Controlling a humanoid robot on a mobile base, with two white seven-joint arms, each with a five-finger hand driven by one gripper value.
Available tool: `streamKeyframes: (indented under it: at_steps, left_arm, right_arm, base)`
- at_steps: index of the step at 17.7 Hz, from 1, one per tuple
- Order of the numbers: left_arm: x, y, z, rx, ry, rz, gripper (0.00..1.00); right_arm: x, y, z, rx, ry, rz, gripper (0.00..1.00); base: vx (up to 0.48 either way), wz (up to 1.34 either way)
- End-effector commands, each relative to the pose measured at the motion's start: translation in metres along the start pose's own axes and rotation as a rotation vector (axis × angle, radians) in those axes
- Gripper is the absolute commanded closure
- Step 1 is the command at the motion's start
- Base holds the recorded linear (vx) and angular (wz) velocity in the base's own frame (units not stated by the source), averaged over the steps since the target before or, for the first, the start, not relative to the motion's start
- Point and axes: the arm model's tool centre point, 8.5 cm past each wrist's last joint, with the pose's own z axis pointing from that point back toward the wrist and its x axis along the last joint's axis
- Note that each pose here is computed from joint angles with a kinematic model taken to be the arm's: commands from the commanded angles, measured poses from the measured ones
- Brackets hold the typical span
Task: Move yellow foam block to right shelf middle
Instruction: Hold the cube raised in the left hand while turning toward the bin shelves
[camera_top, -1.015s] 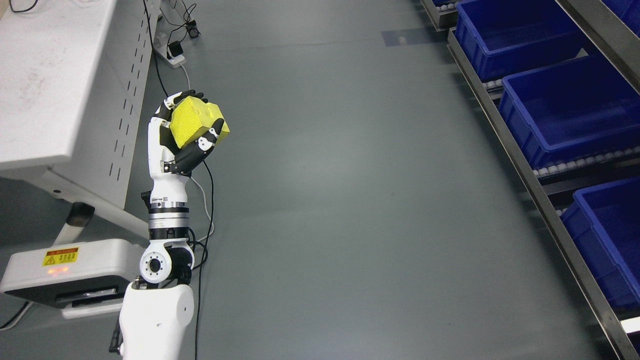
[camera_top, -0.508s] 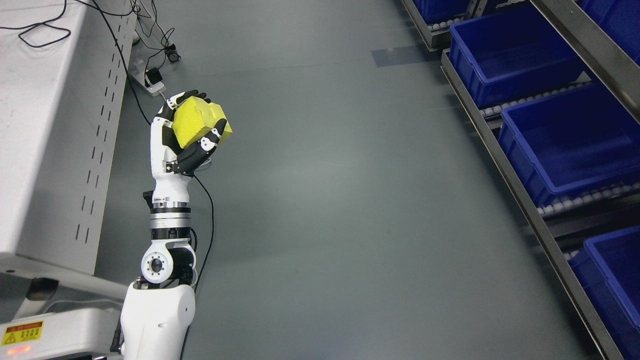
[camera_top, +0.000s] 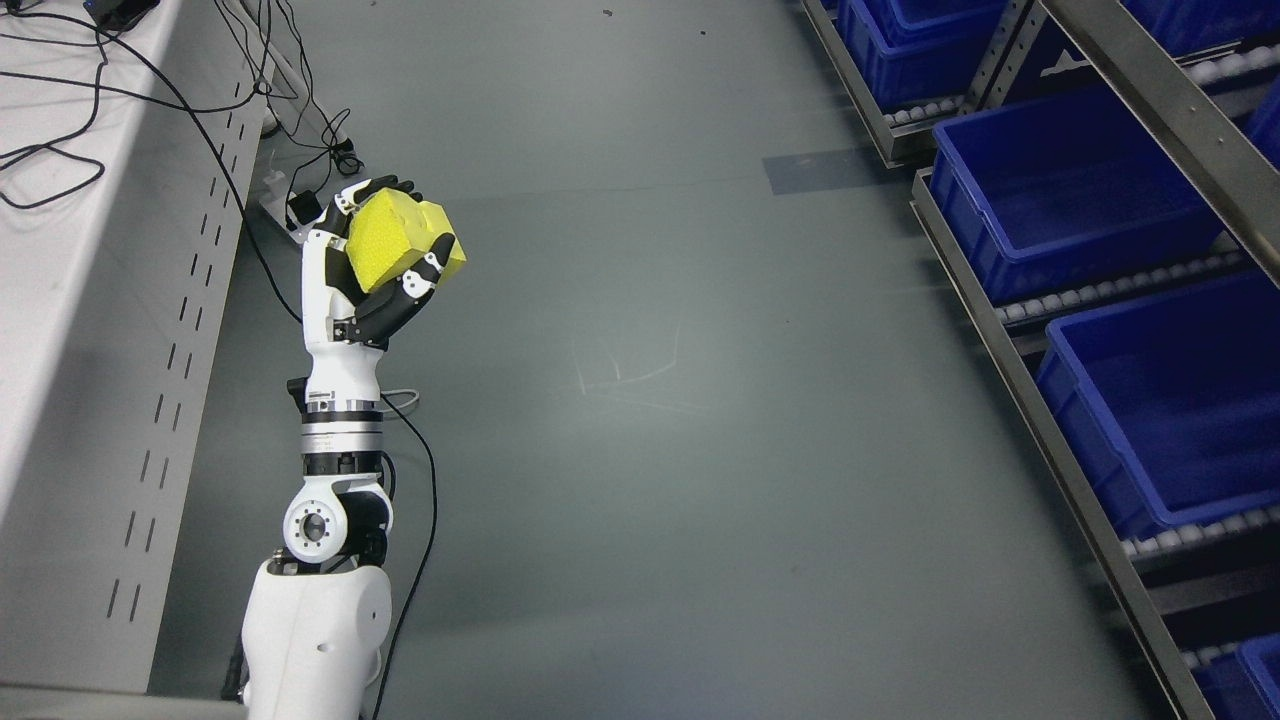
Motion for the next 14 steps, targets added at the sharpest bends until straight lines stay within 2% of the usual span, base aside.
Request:
streamKeyframes:
  at_steps: [1,9,14]
  left_arm:
    - [0.0012,0.0054,0.0002,-0.007,0.003,-0.018,0.72]
    - [0.0020,0.0030,0.0008,-0.013,0.000,-0.016,0.72]
    - [0.0013,0.0003,0.0009,-0.022,0.002,-0.013,0.72]
  right_arm:
    - [0.0090,-0.0111,-0.0006,-0.017,-0.021,0.002,0.00]
    - [0.0080,-0.0112,-0.0005,-0.017,-0.020,0.002,0.00]
    - [0.0080,-0.0112,-0.0005,-0.017,-0.020,0.002,0.00]
  base:
    - [0.394,0.09]
    - [0.379,0.06]
    - [0.341,-0.41]
